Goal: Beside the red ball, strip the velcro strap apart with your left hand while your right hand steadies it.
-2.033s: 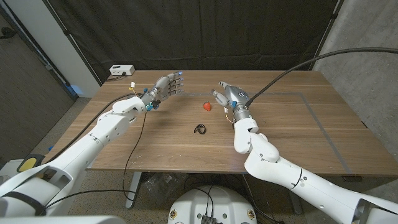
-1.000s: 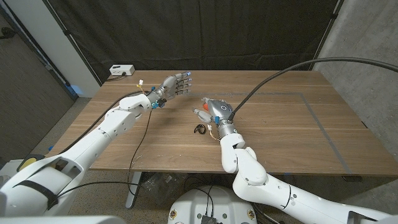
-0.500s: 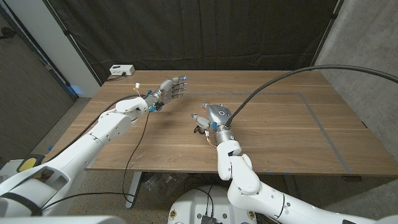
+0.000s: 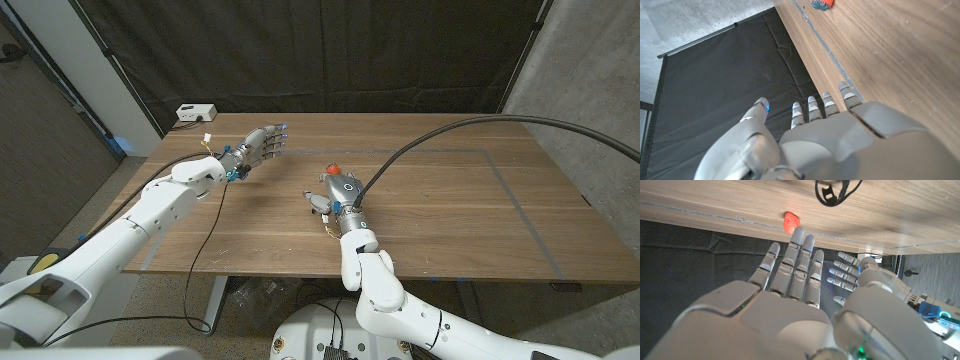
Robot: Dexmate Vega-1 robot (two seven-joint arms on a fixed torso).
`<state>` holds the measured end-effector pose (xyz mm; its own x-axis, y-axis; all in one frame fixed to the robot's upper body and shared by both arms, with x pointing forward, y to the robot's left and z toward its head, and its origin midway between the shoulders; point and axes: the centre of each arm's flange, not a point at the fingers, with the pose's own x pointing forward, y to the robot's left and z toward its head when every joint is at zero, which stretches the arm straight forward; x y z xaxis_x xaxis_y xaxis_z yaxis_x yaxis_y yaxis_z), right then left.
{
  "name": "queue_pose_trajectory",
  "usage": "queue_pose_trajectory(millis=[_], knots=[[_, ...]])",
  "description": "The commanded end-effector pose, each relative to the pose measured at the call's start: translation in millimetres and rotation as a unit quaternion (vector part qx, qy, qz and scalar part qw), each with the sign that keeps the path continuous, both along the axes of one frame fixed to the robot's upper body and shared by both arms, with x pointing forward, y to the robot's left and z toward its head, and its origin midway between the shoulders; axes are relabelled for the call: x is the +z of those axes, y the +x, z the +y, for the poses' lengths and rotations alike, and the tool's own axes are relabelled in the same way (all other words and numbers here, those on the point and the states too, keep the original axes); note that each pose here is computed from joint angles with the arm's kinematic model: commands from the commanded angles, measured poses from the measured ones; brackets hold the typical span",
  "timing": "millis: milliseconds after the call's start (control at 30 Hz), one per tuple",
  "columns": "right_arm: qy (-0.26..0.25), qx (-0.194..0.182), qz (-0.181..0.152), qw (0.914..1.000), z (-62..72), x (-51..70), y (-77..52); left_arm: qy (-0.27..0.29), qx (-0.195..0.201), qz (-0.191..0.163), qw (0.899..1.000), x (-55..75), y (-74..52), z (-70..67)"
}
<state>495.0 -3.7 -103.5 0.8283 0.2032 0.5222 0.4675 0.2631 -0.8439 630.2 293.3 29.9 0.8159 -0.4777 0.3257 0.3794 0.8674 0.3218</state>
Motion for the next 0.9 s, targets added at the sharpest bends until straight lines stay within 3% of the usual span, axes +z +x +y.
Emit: queue_pose_trajectory(millis=[33, 233, 400, 633, 900], knots=[[0.008, -0.011, -0.008, 0.9999, 8.9, -10.9, 10.8, 0.067, -0.013, -0.053, 0.996, 18.8, 17.2, 26.2], [0.010, -0.020, -0.013, 0.9997, 14.6, -19.4, 14.9, 0.101, -0.015, -0.063, 0.993, 28.4, 20.6, 35.6], [0.011, -0.028, -0.022, 0.9993, 19.9, -23.5, 14.6, 0.114, -0.007, -0.060, 0.992, 29.2, 21.2, 38.3], [0.008, -0.067, -0.049, 0.9965, 27.5, -28.1, 7.5, 0.116, -0.015, -0.047, 0.992, 24.8, 29.6, 37.1], [0.027, -0.109, -0.064, 0.9917, 26.2, -36.4, -3.3, 0.121, -0.027, -0.043, 0.991, 26.4, 38.3, 31.0]])
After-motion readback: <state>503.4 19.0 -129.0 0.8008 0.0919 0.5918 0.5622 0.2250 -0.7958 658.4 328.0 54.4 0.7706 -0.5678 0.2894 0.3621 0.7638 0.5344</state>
